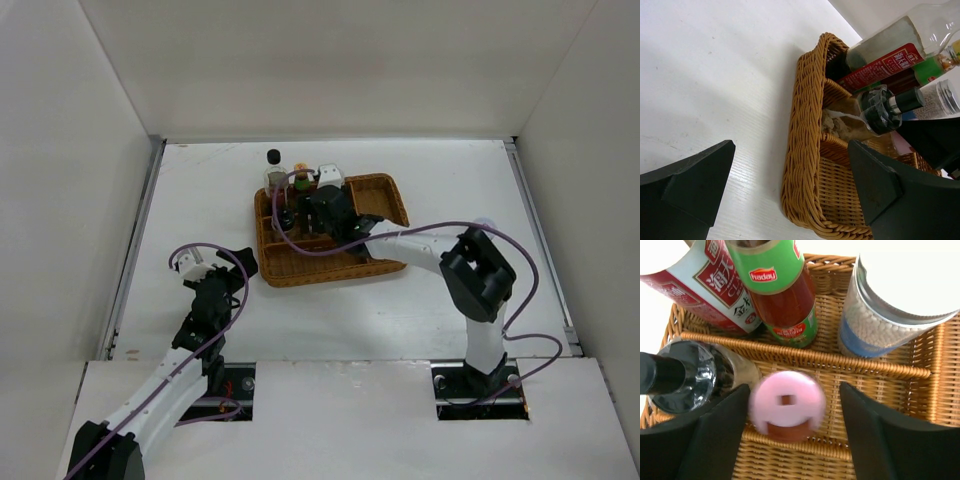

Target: Organize the condiment bottles

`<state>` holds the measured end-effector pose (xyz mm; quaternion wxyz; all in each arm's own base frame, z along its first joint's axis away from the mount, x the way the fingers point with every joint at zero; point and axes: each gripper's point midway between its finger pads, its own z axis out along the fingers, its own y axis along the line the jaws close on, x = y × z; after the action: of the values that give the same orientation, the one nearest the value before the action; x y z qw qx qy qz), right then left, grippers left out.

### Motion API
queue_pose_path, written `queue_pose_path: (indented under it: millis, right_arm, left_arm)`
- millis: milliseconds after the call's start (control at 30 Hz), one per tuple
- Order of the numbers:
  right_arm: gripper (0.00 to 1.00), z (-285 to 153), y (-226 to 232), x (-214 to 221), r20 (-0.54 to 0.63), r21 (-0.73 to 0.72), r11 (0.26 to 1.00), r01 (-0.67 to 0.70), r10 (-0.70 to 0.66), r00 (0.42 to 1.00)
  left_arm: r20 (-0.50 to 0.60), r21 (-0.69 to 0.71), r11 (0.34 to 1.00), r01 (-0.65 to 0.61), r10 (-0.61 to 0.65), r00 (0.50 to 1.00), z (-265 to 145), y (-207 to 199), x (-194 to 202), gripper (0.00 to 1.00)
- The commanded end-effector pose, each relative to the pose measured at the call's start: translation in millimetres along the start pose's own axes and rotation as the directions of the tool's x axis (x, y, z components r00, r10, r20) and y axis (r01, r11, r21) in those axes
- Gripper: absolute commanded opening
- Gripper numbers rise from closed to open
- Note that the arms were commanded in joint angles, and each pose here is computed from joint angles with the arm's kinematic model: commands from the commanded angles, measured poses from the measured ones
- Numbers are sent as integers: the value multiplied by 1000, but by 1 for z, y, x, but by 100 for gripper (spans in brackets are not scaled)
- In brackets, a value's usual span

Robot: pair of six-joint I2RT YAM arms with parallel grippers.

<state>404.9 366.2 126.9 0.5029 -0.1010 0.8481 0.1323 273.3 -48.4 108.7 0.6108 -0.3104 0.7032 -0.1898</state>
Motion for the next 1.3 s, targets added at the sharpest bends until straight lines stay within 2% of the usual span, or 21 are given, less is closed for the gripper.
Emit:
queue_pose_path:
  millis: [0,133,200,300,400,500,567,733,900,1033,1100,1167,1267]
  right_arm:
    - [83,-35,9,-58,120,-51,997,-59,65,991]
    - [92,-80,-20,-88,194,-40,993,-109,115,974]
    - [95,-102,-59,-98,243,10,986,-164,156,957]
    - [98,-128,-138,-94,307,163,950,-266,208,929]
    - [100,-168,-256,-61,385,466,790,-398,224,895]
    - [100,-201,-331,-25,409,641,622,-448,217,886]
    - [100,-210,-360,-6,399,691,559,-458,234,887]
    - [100,-200,-397,28,327,767,482,-424,275,904]
    - [100,-159,-398,40,264,721,553,-418,339,903]
    - [100,-139,-404,47,246,712,563,-420,359,900]
    - [87,-137,-406,47,247,718,558,-416,354,902]
    - [68,-139,-407,42,273,718,552,-424,337,901]
    - [54,-152,-391,18,319,706,579,-408,254,913]
  left_arm:
    - [7,17,1000,7,-7,1000,-1,2,4,100]
    - [2,10,1000,3,-3,1000,-1,4,5,100]
    - [0,14,1000,3,-3,1000,-1,3,5,100]
    - [5,19,1000,6,-6,1000,-2,2,5,100]
    - [-2,19,1000,2,-2,1000,-2,1,6,100]
    - [1,28,1000,7,-7,1000,-3,0,6,100]
    - [-1,23,1000,4,-4,1000,-2,0,7,100]
    - [-3,32,999,5,-5,1000,-3,-2,8,100]
    - [-5,28,1000,1,-1,1000,-3,-2,8,100]
    - [-3,30,1000,2,-2,1000,-3,-1,8,100]
    - [-4,25,1000,1,-1,1000,-2,0,8,100]
    - [-1,28,1000,3,-3,1000,-3,-1,7,100]
    - [1,25,1000,3,-3,1000,-3,0,7,100]
